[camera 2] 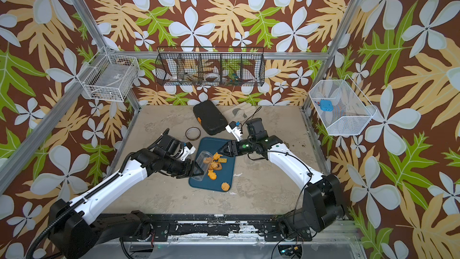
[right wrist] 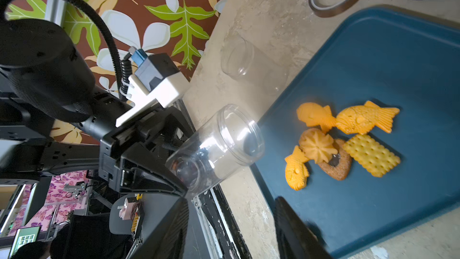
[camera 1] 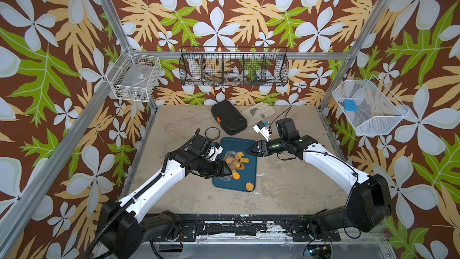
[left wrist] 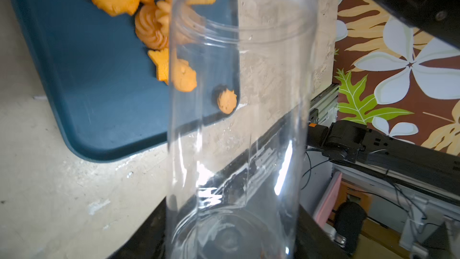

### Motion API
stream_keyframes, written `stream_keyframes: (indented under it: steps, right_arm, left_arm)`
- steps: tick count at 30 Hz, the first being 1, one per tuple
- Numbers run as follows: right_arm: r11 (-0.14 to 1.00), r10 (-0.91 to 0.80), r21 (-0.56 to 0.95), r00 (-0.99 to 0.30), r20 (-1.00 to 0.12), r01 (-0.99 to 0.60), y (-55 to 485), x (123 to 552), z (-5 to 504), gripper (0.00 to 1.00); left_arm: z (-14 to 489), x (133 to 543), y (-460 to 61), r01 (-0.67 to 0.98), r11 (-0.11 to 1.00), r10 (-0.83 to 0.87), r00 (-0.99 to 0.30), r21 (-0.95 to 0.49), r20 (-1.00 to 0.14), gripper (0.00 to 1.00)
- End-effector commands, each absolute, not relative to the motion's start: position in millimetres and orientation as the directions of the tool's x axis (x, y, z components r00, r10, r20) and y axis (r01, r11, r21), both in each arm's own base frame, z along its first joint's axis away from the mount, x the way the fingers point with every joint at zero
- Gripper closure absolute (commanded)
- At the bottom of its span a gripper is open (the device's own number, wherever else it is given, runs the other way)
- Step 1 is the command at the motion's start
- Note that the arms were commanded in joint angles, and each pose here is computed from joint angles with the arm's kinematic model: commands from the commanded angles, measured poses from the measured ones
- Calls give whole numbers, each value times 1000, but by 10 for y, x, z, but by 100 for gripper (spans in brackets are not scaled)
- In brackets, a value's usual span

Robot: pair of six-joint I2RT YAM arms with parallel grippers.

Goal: Pour the cookies out of the jar
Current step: Place the jar at the center of the board.

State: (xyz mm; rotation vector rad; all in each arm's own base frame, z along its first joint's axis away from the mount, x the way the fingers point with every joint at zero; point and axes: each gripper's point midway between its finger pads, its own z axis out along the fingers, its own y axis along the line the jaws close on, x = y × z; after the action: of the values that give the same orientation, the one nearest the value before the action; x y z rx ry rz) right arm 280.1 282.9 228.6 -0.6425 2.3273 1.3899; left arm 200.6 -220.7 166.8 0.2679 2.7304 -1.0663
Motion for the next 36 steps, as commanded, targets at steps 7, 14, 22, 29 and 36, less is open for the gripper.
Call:
stream_keyframes:
  steps: [7, 14, 22, 29, 36]
  right_arm:
    - [409, -241, 749, -853, -462, -521, 2899, 2679, 2482, 0]
    - [334, -307, 733, -803, -510, -593, 3246, 2521, 2747, 0]
    - [348, -299, 735, -812, -501, -582, 3389, 2534, 2738, 0]
    - [323, -270, 742, -809, -523, -587, 3512, 2682, 2842, 0]
    - [291, -254, 721, -777, -576, -629, 3614, 2716, 3040, 0]
  left_arm:
    - [2422, 2244, -2239, 647, 591, 41, -621, -482, -783, 55]
    - [2403, 2165, -2219, 686, 577, 78, -586, -443, -807, 55]
    - [2555, 2129, -2213, 709, 560, 62, -552, -429, -832, 55]
    - [2602, 2049, -2169, 755, 548, 91, -480, -359, -872, 55]
    - [2597, 2032, -2173, 770, 541, 123, -469, -337, -875, 55]
